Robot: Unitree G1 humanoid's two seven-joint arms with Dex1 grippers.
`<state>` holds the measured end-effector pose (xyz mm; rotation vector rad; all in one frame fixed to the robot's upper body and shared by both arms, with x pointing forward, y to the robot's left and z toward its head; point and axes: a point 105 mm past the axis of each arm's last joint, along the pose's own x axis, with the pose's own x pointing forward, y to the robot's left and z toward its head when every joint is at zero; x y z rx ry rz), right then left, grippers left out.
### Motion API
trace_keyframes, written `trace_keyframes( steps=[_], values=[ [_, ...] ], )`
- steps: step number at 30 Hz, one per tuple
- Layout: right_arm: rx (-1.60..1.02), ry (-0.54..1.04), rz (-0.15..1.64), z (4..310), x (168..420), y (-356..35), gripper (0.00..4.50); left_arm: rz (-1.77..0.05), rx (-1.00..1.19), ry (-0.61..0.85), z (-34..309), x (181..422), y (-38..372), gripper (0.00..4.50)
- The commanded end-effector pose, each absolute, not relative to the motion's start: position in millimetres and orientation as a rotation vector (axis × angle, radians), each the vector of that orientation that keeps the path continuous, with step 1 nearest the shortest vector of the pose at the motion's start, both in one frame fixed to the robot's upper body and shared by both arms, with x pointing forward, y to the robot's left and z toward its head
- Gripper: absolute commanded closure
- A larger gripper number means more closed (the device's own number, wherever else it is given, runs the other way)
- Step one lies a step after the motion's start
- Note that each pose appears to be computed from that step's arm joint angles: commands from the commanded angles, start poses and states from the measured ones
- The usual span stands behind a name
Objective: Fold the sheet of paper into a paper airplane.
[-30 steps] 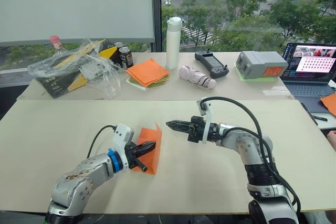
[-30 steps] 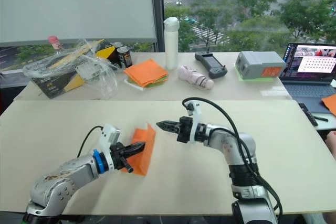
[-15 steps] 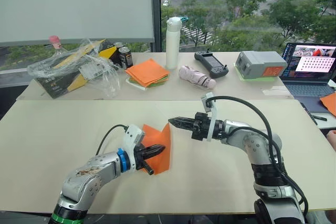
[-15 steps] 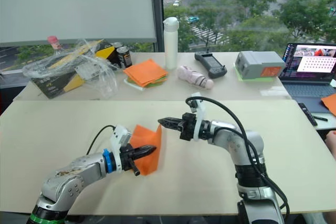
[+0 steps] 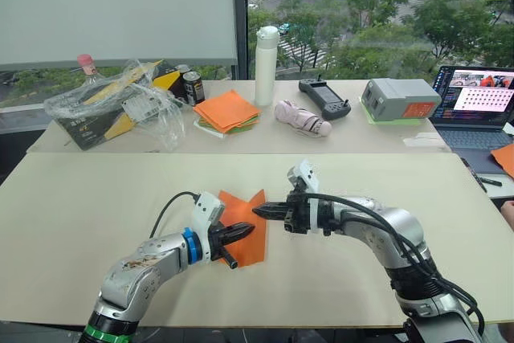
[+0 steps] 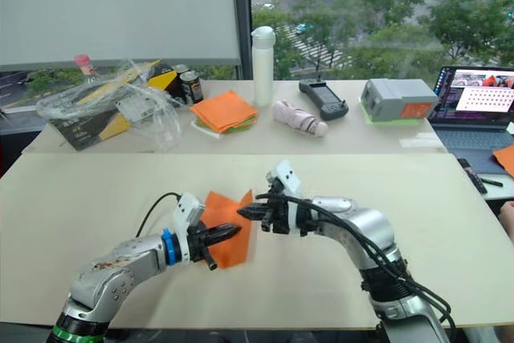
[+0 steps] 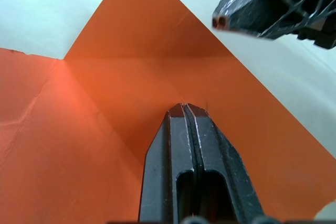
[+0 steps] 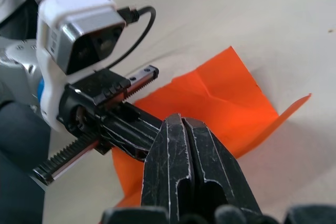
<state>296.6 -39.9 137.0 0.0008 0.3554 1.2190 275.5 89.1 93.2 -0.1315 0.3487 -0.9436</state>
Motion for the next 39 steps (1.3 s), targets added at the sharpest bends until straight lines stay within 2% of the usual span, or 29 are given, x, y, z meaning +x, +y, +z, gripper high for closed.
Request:
trace_keyframes(
  steps=[1, 12, 25, 39],
  values=[
    [-0.076, 0.315, 1.233, 139.3, 294.8, -38.2, 4.47, -0.96, -0.122, 0.302, 103.1, 276.4, 87.3, 4.47],
    [-0.222, 0.339, 1.202, 116.9, 296.7, -39.9, 4.47, -0.914, -0.126, 0.324, 94.1, 272.8, 98.7, 4.47],
    [-0.25, 0.369, 1.167, 103.5, 298.1, -44.6, 4.47, -0.802, -0.127, 0.395, 61.3, 270.0, 127.2, 4.47],
    [-0.182, 0.443, 1.053, 73.2, 303.7, -54.9, 4.47, -0.817, -0.125, 0.369, 67.8, 273.0, 116.8, 4.47]
  ],
)
